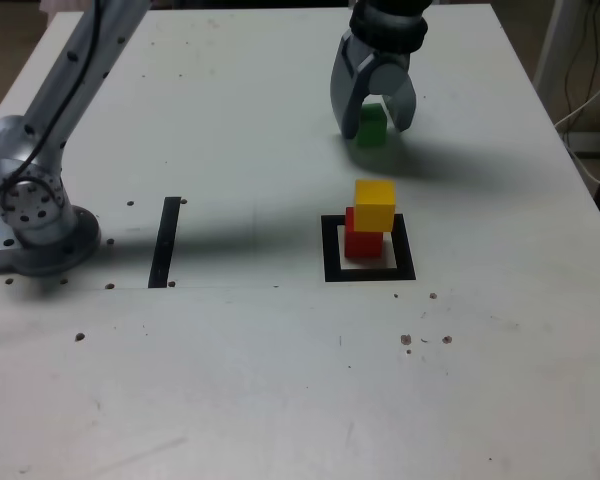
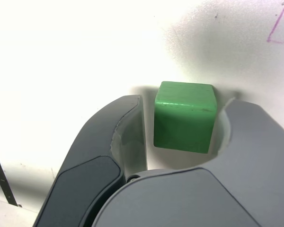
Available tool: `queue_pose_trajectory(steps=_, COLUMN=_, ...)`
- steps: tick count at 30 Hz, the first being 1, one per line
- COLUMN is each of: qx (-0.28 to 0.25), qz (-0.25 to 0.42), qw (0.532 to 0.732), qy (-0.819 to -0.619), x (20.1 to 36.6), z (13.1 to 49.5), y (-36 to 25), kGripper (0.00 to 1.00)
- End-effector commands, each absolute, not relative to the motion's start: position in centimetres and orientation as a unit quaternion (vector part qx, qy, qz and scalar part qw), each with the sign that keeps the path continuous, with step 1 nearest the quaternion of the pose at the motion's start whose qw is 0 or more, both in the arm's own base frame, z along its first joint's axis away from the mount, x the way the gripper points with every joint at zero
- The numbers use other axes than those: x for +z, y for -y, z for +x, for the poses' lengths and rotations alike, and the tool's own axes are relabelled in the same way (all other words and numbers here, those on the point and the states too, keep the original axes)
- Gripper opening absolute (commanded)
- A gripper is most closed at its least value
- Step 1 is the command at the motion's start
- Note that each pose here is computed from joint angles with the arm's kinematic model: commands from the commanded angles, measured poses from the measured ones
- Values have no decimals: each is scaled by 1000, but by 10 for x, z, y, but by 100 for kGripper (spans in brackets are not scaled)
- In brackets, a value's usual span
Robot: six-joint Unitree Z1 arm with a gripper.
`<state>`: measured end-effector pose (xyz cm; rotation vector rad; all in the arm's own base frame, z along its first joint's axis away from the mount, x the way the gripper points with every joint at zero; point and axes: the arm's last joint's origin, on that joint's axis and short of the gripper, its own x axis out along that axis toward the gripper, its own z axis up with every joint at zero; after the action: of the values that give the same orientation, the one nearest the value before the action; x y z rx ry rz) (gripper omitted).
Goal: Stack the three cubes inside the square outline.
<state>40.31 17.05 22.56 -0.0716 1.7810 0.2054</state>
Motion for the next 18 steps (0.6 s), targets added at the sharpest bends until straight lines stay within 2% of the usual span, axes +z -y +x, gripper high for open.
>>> queue_pose_trajectory(steps=1, qx=87, qz=-31, qw=622, qy=-777, x=223, z=404, y=-170, kGripper=29)
queue_pose_trajectory(steps=12, qx=85, qz=-32, qw=623, qy=-777, x=226, z=403, y=-169, kGripper=29)
queue_pose_trajectory(steps=18, qx=83, qz=-26, qw=627, qy=-774, x=238, z=400, y=-162, kGripper=29)
